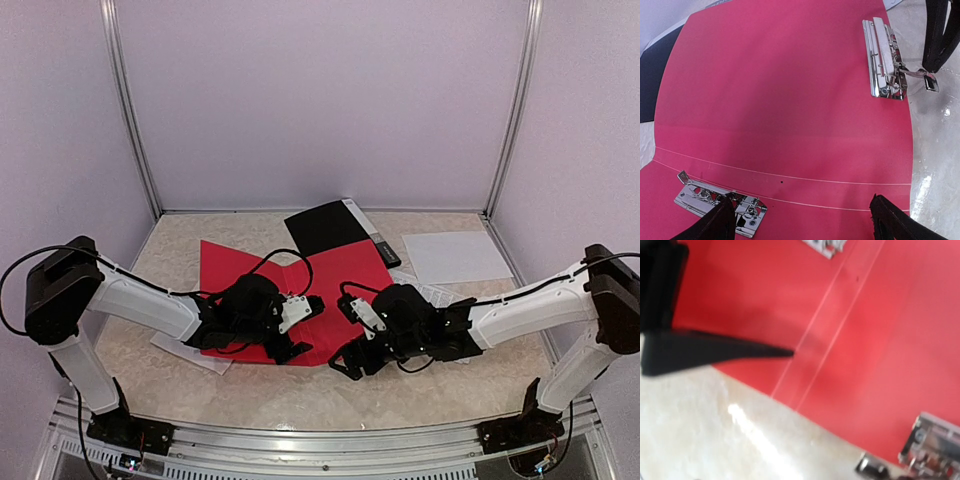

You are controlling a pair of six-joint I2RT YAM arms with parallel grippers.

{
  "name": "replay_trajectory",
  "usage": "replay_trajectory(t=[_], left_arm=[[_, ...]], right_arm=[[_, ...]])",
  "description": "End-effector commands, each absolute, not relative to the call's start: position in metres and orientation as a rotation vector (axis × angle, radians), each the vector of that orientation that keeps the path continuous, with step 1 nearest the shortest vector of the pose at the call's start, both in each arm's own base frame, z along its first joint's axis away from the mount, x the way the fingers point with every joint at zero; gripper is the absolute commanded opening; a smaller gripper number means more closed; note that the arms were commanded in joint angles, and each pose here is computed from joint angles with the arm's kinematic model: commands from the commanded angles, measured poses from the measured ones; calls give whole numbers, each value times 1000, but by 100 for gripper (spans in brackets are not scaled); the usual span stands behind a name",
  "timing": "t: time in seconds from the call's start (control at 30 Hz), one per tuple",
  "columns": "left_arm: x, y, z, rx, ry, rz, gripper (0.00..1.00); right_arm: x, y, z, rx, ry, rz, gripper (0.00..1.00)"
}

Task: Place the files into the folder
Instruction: Open the spring clip on the folder, then pick up the file from the center of the board.

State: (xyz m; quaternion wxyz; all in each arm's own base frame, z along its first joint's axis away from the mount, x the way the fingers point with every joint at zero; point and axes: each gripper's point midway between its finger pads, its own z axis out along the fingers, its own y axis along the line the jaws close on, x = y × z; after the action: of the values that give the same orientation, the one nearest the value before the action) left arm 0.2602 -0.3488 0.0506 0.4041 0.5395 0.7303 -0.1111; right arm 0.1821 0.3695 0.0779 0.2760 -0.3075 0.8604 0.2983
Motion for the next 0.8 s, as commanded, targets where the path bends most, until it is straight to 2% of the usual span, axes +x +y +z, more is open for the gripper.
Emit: replay_trajectory(t=[0.0, 0.53, 0.77], left_arm=[[265, -350, 58, 1346, 1840, -280, 90], [264, -346, 56, 1343, 1848, -274, 90], [264, -347, 57, 1336, 1847, -288, 90]], right_arm=[[175, 367, 76, -814, 2320, 805, 80], [177, 387, 54, -889, 2339, 806, 78], [178, 387, 76, -893, 2298, 825, 80]])
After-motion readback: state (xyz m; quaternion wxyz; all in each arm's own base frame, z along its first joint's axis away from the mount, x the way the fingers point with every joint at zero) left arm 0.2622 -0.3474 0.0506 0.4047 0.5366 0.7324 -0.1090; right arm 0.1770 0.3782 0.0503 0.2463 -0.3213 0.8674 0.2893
